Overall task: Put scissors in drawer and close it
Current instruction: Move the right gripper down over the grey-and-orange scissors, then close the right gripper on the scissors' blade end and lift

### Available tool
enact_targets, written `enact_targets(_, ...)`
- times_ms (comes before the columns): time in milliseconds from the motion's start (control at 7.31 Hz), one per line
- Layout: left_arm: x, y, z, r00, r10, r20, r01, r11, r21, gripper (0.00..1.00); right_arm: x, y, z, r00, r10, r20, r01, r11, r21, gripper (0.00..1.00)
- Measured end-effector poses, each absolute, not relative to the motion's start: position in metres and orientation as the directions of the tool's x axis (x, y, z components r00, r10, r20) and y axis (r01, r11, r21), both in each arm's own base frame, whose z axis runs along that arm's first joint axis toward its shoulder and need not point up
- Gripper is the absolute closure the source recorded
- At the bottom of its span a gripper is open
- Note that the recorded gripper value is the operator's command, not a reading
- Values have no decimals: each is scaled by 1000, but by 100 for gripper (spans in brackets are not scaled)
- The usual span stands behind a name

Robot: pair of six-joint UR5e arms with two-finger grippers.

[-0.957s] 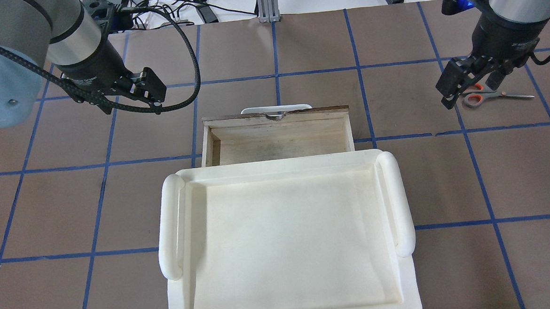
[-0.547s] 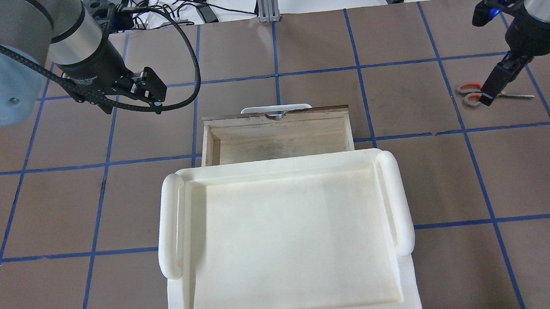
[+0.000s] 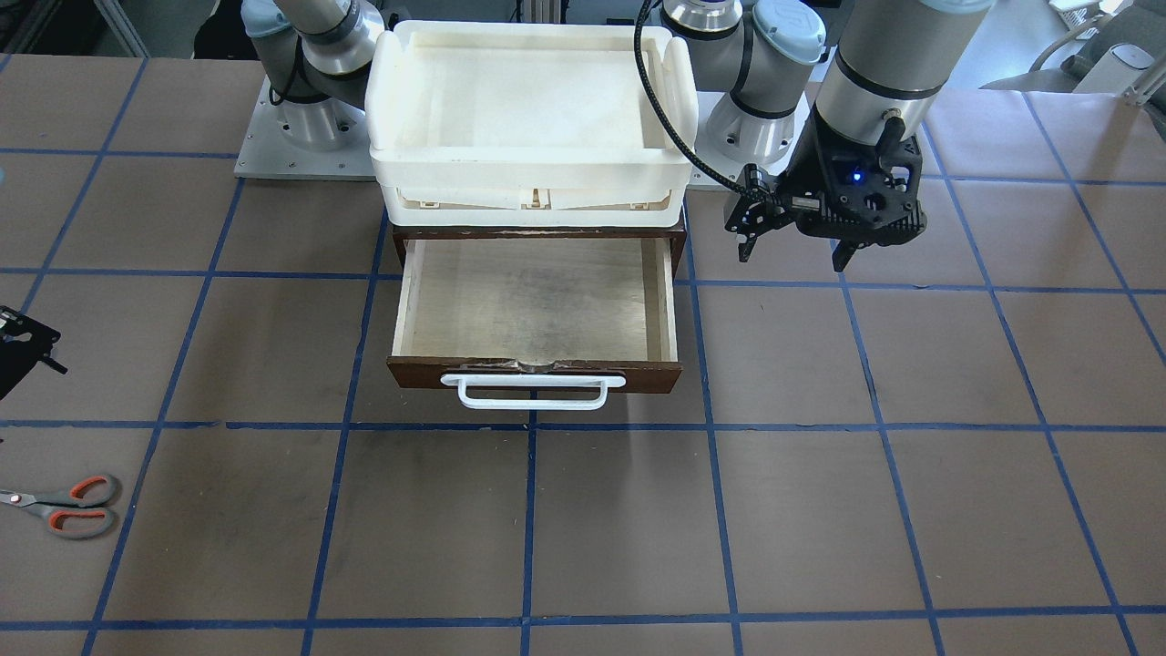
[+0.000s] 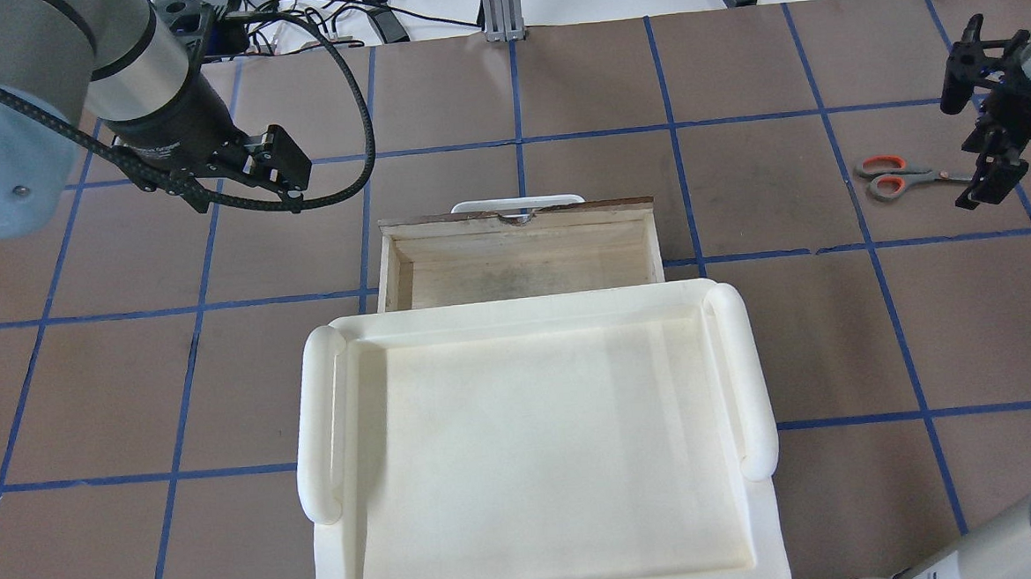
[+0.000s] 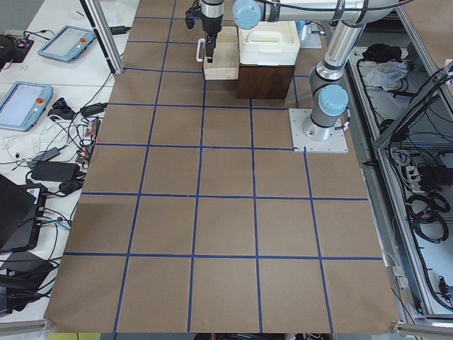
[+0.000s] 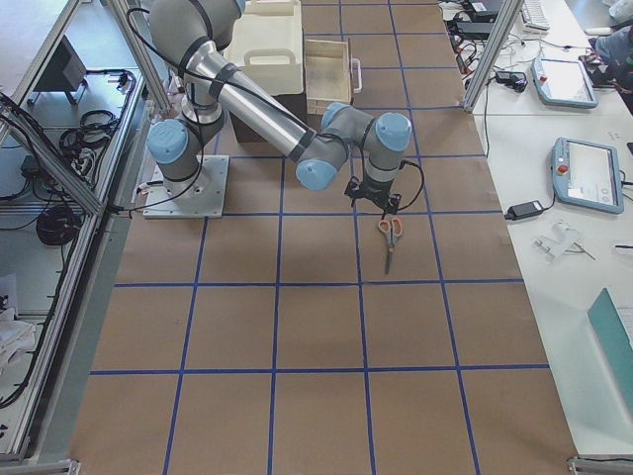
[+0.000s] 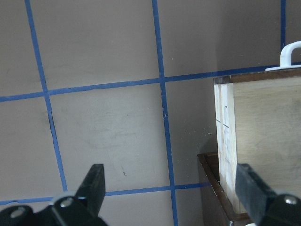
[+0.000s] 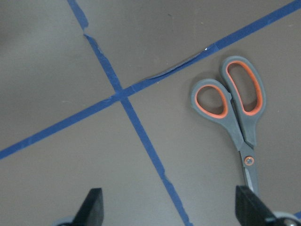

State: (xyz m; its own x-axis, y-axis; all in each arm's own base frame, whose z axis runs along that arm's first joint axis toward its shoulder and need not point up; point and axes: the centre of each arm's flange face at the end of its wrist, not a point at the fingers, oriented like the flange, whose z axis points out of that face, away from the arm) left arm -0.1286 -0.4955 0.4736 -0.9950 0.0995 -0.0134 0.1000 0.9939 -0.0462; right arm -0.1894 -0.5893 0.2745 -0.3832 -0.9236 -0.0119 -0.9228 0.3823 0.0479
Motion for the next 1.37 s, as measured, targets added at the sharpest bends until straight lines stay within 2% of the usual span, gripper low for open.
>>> enact_targets(410,-129,-495,473,-995,102,-13,102,994,-44,0,-204,-601,237,-134,-991,-9,-990,133,47,2)
enact_targets(684,-128,-494,471,-995,102,-15,103,994,-41,0,-209,-612,217,-24,-999,29,-999,25,47,6)
enact_targets(957,-128,-493,470,-995,102,-15,102,994,-40,0,-212,-619,201,14,-999,41,-999,-13,33,11)
enact_targets(1368,-128,-493,470,-995,102,-16,102,994,-40,0,-215,-625,188,17,-999,44,-999,-16,28,15)
